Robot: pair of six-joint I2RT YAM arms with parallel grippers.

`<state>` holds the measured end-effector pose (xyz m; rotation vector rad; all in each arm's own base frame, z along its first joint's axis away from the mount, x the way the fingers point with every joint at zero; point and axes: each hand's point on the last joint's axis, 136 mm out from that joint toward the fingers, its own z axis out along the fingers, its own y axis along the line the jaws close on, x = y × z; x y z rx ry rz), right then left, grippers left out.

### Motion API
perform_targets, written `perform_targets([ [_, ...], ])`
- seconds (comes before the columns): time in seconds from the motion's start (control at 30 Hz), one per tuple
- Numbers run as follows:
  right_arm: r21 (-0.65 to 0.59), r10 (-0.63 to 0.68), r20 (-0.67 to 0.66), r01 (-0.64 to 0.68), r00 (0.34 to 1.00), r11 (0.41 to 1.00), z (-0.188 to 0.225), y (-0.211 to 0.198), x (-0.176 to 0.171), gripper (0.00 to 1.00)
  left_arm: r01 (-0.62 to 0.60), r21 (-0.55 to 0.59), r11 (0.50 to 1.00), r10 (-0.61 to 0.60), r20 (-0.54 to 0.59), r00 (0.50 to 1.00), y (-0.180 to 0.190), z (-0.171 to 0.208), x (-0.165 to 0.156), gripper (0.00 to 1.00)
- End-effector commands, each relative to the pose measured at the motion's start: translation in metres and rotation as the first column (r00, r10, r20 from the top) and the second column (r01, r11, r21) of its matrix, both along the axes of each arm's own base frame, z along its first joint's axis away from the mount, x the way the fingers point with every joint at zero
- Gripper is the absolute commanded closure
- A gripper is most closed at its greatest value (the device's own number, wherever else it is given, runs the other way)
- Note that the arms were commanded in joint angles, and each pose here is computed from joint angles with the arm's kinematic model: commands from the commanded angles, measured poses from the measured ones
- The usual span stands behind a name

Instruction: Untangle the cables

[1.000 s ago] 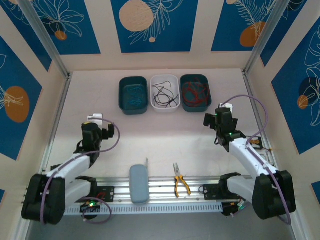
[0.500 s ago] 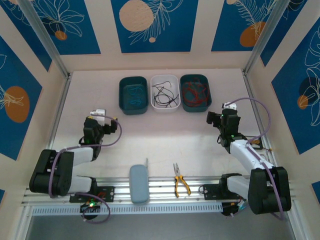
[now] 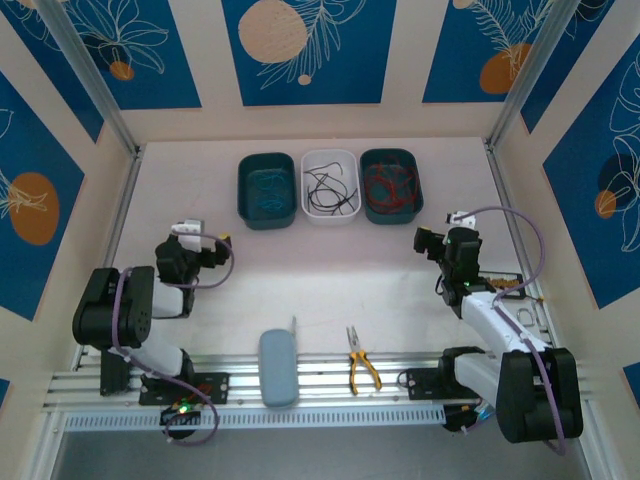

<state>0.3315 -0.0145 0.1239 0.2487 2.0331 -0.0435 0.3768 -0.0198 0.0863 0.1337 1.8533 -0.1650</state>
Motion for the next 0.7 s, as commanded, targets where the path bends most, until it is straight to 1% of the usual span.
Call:
perform_targets([
  [0.0,0.012,0.039,0.059,-0.039,0.998,0.999,0.008,0.005,0.000,0.01,0.159,-0.038,0.987,-0.157,0.047,0.987,-0.022,0.016,0.003,0.00],
  [0.13,0.022,0.052,0.069,-0.054,0.996,0.998,0.004,0.007,-0.001,0.01,0.169,-0.035,0.985,-0.168,0.036,0.985,-0.024,0.015,0.006,0.00],
  [0.2,0.021,0.055,0.066,-0.057,0.996,0.998,0.000,0.007,0.000,0.01,0.140,-0.022,0.990,-0.140,0.023,0.990,-0.021,0.014,0.008,0.00],
  [0.23,0.021,0.056,0.061,-0.057,0.997,0.998,-0.002,0.008,0.001,0.01,0.113,-0.012,0.993,-0.113,0.012,0.994,-0.019,0.012,0.010,0.00],
  [0.3,0.023,0.055,0.059,-0.056,0.997,0.998,-0.007,0.007,0.005,0.01,0.008,0.014,1.000,-0.008,-0.010,1.000,-0.006,0.008,0.014,0.00],
  [0.37,0.027,0.055,0.057,-0.057,0.997,0.998,-0.009,0.008,0.008,0.01,-0.036,0.030,0.999,0.037,-0.018,0.999,-0.002,0.008,0.016,0.00],
  [0.5,0.031,0.064,0.089,-0.067,0.994,0.997,-0.007,0.009,0.018,0.01,-0.060,0.050,0.997,0.061,-0.027,0.998,0.000,0.006,0.018,0.00],
  [0.67,0.032,0.085,0.126,-0.089,0.988,0.995,-0.004,0.011,0.032,0.01,-0.059,0.052,0.997,0.061,-0.025,0.998,-0.001,0.007,0.018,0.00],
])
